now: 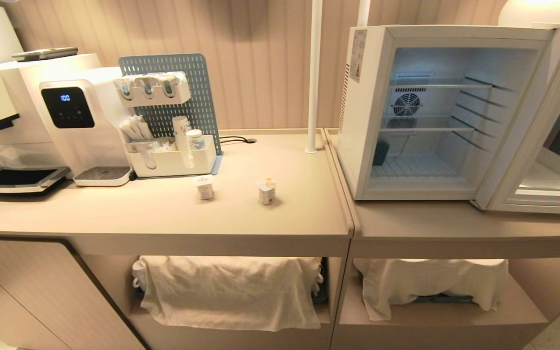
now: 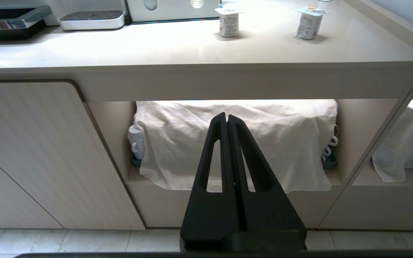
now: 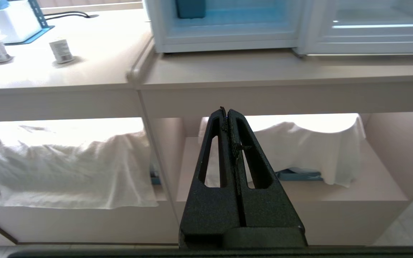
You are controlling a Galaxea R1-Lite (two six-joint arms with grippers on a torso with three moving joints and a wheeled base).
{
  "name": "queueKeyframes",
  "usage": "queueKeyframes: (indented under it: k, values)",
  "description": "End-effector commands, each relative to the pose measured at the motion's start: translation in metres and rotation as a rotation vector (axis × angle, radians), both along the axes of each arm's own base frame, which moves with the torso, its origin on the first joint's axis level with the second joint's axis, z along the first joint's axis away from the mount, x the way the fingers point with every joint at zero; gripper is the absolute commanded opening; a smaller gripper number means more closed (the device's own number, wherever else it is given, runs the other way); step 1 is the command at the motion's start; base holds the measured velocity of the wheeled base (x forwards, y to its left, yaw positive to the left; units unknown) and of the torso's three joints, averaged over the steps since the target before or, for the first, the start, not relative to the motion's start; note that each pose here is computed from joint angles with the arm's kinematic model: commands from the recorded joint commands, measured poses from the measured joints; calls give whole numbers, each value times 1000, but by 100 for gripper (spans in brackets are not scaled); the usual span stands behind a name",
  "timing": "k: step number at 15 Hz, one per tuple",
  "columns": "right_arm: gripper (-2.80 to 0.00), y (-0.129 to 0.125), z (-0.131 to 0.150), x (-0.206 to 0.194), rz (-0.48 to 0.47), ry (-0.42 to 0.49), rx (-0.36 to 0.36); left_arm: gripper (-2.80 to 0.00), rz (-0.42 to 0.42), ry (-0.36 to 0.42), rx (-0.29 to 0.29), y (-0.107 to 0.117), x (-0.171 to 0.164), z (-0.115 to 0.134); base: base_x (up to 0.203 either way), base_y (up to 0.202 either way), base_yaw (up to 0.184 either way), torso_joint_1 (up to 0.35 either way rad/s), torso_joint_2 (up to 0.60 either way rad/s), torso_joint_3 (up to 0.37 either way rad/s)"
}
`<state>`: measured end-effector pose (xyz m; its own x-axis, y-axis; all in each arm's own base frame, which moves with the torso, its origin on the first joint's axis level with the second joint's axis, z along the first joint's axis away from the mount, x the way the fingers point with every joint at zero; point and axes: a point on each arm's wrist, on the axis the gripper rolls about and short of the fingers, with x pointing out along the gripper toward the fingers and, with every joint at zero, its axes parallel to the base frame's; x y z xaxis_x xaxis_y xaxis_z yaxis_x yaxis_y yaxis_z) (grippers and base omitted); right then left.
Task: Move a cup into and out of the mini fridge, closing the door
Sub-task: Put the yoghurt in the freezer
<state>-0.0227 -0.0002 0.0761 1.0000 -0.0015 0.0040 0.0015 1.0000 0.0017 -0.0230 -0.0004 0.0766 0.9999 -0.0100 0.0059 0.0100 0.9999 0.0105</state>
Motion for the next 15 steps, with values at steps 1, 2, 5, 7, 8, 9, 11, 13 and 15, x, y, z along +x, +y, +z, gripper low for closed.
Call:
queueKeyframes:
  k: [1, 2, 5, 7, 8, 9, 11, 13, 15]
  values:
    - [-280, 0, 0, 0, 0, 1, 0, -280, 1, 0, 0, 0, 0, 0, 0, 192, -1, 7, -1, 2]
    - [-280, 0, 0, 0, 0, 1, 1, -280, 1, 0, -1, 0, 0, 0, 0, 192, 0, -2, -2, 12]
    - [-280, 0, 0, 0, 0, 1, 1, -280, 1, 0, -1, 0, 0, 0, 0, 192, 0, 5, 5, 0]
    - [-280, 0, 0, 0, 1, 1, 1, -280, 1, 0, -3, 0, 0, 0, 0, 190, 1, 1, 0, 1]
    - [-280, 0, 0, 0, 0, 1, 1, -280, -1, 0, -3, 0, 0, 0, 0, 187, 2, 6, 3, -2]
    - [-280, 0, 0, 0, 0, -1, 1, -280, -1, 0, -4, 0, 0, 0, 0, 194, 1, 6, 2, 6]
    - [-280, 0, 0, 0, 1, 1, 1, -280, -1, 0, -6, 0, 0, 0, 0, 195, 4, 4, 2, 1]
    - [-280, 0, 0, 0, 1, 1, 1, -280, -1, 0, -10, 0, 0, 0, 0, 194, 1, 4, 3, 0]
    - [-280, 0, 0, 0, 1, 1, 0, -280, -1, -2, -15, 0, 0, 0, 0, 193, -1, 3, 4, 1]
